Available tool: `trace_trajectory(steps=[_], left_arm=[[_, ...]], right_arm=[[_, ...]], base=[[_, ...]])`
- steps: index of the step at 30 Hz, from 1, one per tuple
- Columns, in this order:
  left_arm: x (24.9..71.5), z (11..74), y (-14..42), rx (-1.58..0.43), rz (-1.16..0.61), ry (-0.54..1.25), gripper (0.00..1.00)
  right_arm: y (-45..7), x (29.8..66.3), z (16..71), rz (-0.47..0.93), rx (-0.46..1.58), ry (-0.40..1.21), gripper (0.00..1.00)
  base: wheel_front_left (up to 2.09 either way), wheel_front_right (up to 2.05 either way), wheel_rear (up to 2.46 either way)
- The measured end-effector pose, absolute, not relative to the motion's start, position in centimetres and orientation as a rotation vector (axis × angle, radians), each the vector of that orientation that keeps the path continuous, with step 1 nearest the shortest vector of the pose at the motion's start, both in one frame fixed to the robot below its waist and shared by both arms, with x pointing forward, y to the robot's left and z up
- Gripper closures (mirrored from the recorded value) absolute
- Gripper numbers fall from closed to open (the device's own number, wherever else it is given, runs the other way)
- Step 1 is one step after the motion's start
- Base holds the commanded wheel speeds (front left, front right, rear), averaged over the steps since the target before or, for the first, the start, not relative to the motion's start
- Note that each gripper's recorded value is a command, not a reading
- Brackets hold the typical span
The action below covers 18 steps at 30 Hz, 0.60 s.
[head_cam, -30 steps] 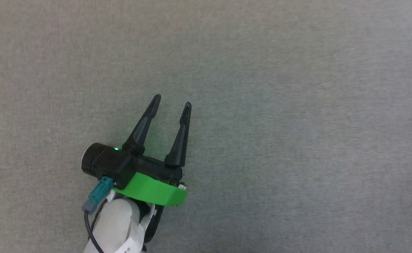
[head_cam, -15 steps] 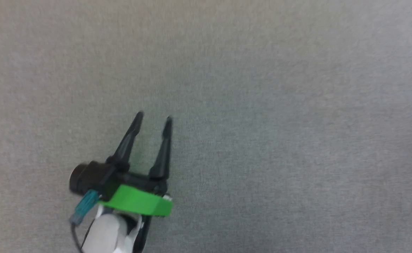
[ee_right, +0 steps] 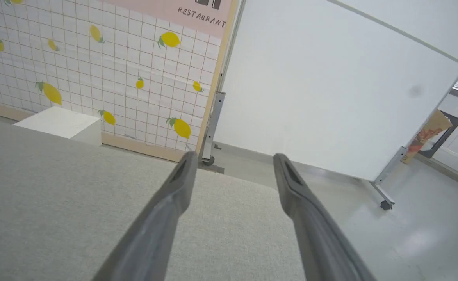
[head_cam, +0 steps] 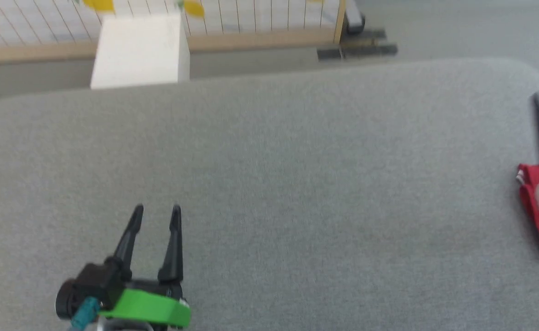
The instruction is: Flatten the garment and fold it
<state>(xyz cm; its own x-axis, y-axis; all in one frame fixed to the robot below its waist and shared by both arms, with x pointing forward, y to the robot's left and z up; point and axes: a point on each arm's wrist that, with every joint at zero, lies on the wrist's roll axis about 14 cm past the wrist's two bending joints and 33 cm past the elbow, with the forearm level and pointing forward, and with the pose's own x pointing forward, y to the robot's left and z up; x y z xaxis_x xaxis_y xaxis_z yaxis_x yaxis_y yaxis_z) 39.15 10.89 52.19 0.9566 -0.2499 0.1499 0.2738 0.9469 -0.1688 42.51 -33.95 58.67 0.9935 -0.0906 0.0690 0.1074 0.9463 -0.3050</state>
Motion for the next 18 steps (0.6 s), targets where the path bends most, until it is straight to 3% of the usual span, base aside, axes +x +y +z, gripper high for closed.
trace_trajectory(steps=[8,18], left_arm=[[35.9,53.6,12.6,-0.149,-0.22,-0.167,0.0],[33.2,52.8,14.9,-0.141,-0.141,-0.146,0.0]], right_arm=[[-26.9,37.2,58.8,-0.032,-0.129,-0.231,0.0],[-21.0,34.0,53.5,0.024,0.033,-0.139,0.0]], base=[[0.0,0.0,0.0],[0.0,0.0,0.0]])
